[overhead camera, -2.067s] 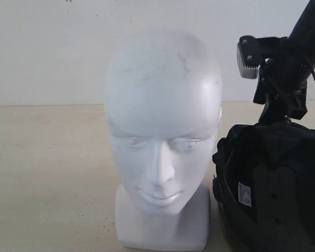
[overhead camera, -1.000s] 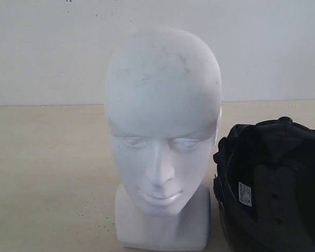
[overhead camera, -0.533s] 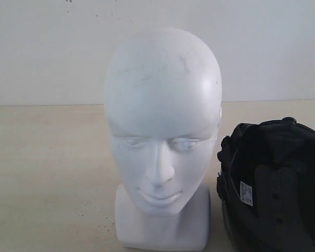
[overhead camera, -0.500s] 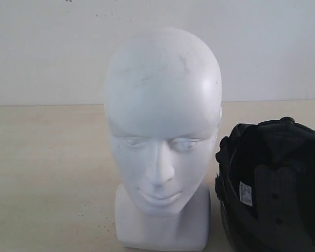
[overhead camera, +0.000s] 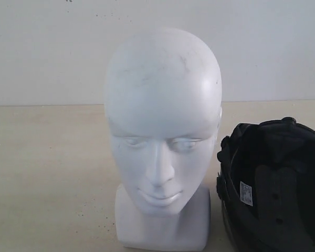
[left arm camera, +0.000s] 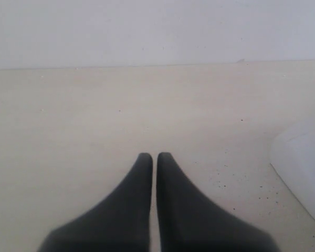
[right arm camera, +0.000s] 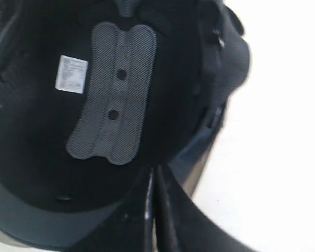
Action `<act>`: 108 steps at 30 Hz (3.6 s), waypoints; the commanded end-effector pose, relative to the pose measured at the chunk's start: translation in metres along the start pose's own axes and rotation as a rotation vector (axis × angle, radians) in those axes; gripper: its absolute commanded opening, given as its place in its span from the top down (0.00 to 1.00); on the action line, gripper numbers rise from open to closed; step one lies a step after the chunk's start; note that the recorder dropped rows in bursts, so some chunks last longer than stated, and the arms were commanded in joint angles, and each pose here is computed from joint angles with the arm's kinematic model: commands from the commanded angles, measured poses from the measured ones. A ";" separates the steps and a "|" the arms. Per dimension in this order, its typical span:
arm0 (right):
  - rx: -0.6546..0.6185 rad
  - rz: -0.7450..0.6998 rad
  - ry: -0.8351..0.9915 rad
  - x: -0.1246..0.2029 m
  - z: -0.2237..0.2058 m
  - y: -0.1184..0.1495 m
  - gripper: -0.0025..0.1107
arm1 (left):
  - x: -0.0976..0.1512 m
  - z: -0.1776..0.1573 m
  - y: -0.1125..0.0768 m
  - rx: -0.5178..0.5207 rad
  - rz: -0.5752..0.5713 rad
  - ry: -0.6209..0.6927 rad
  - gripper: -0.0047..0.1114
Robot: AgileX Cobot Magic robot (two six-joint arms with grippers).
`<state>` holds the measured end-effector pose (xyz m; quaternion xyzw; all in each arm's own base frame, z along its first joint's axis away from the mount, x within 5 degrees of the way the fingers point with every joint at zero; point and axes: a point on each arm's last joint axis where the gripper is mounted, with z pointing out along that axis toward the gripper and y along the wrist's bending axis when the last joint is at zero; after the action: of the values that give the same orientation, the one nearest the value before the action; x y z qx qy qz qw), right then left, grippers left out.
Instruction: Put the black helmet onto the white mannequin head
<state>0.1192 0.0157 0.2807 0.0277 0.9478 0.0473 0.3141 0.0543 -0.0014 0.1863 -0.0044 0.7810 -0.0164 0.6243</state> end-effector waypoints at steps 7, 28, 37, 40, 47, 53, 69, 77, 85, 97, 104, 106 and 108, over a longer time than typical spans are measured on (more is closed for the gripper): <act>0.086 -0.054 0.124 -0.016 0.048 -0.002 0.98 | 0.001 0.000 0.000 0.001 -0.006 -0.002 0.92; 0.172 -0.133 0.117 -0.033 0.069 -0.007 0.98 | 0.001 0.000 0.000 -0.001 -0.006 -0.004 0.92; -0.125 -0.330 0.096 -0.050 0.027 0.022 0.98 | 0.001 0.000 0.000 -0.001 -0.006 -0.002 0.92; -0.169 -0.337 0.078 -0.048 0.017 0.025 0.98 | 0.001 0.000 0.000 -0.001 -0.006 -0.002 0.92; -0.339 -0.346 0.054 -0.036 -0.008 0.038 0.98 | 0.001 0.000 0.000 -0.001 -0.006 -0.002 0.92; -0.426 -0.398 0.192 -0.021 -0.014 0.042 0.98 | 0.001 0.000 0.000 -0.001 -0.006 -0.002 0.92; -0.634 -0.382 0.213 -0.016 -0.025 0.061 0.97 | 0.001 0.000 0.000 -0.001 -0.006 -0.002 0.92; -0.668 -0.460 0.086 -0.012 -0.024 0.105 0.98 | 0.001 0.000 0.000 -0.001 -0.006 -0.002 0.92; -0.216 -0.408 0.125 -0.018 0.022 0.105 0.98 | 0.001 0.000 0.000 -0.001 -0.006 -0.002 0.92; -0.229 -0.369 0.202 -0.013 0.030 0.111 0.48 | 0.001 0.000 0.000 -0.001 -0.006 -0.002 0.92; -0.204 -0.471 0.260 -0.010 0.046 0.116 0.43 | 0.001 0.000 0.000 -0.001 -0.006 -0.002 0.92; -0.201 -0.480 0.266 -0.010 0.054 0.120 0.43 | 0.001 0.000 0.000 -0.001 -0.006 -0.002 0.92; -0.201 -0.490 0.252 -0.011 0.061 0.123 0.43 | 0.001 0.000 0.000 -0.001 -0.006 -0.002 0.92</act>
<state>0.1608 0.1366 0.2549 -0.2266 0.9539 0.0683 0.1843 0.0543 -0.0013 0.1863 -0.0052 0.7810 -0.0158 0.6244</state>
